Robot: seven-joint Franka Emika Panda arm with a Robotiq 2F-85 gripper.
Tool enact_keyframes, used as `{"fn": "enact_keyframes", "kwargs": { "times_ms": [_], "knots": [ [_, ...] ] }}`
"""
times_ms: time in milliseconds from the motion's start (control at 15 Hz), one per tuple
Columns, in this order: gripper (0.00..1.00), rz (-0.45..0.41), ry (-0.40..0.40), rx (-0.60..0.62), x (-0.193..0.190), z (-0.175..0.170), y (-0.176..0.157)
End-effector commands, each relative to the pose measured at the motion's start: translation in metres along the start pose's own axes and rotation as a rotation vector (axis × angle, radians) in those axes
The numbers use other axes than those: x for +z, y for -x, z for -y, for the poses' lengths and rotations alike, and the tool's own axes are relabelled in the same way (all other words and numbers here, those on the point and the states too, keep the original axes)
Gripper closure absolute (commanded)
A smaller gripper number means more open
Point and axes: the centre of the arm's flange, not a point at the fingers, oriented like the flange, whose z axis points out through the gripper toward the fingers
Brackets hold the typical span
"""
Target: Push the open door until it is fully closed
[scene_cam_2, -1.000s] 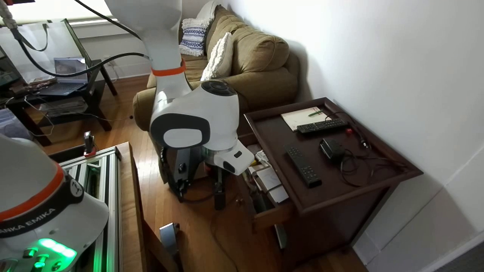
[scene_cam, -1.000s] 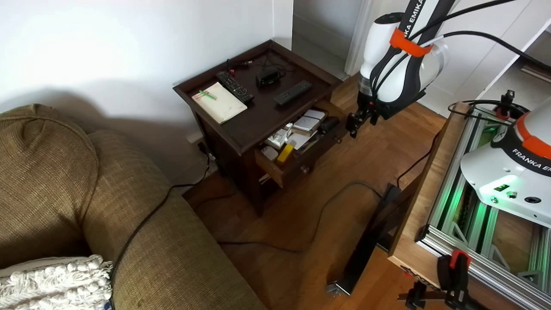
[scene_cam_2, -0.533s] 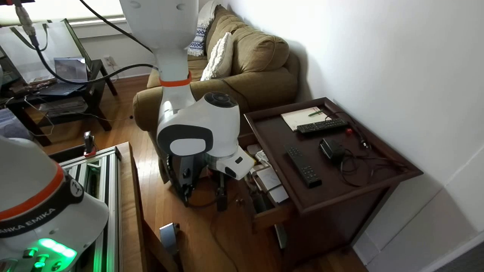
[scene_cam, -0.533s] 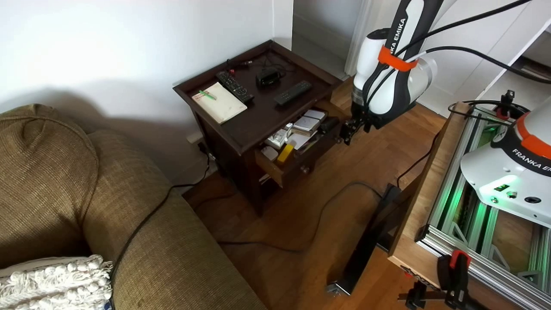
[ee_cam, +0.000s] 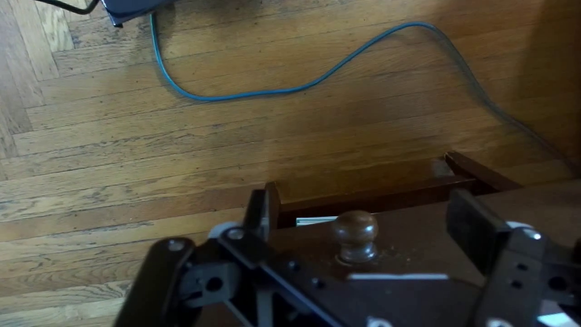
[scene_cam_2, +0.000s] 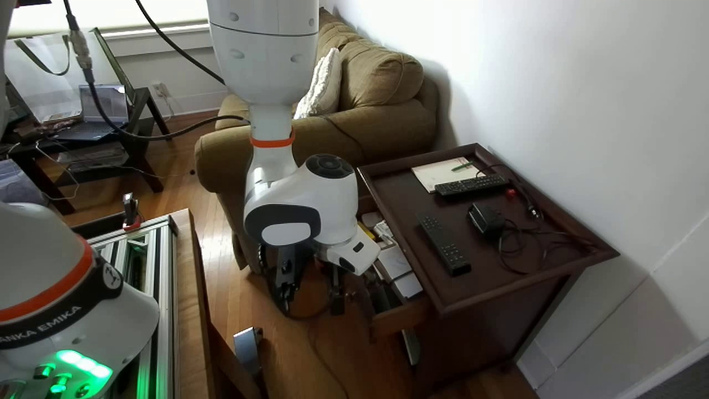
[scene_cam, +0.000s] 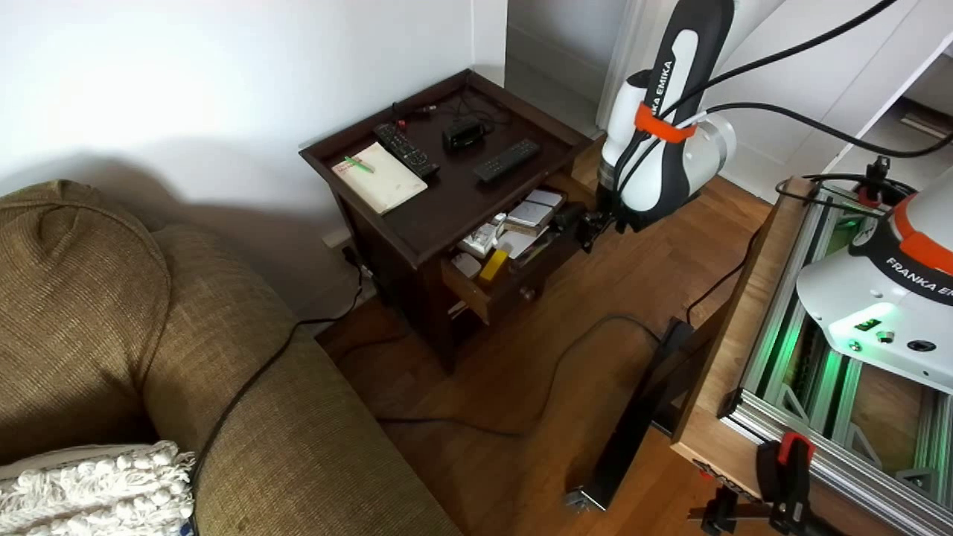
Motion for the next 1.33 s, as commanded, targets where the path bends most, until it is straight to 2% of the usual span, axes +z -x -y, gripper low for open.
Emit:
{"fn": "enact_keyframes", "kwargs": {
  "times_ms": [0,333,800,1267],
  "knots": [
    [0.00,-0.015,-0.022,0.013,0.027,0.001,-0.007],
    [0.00,-0.058,-0.039,0.002,0.037,0.005,-0.013],
    [0.00,-0.135,-0.084,-0.079,0.039,0.020,-0.021],
    [0.00,-0.269,-0.098,-0.137,0.027,0.032,-0.038]
  ]
}}
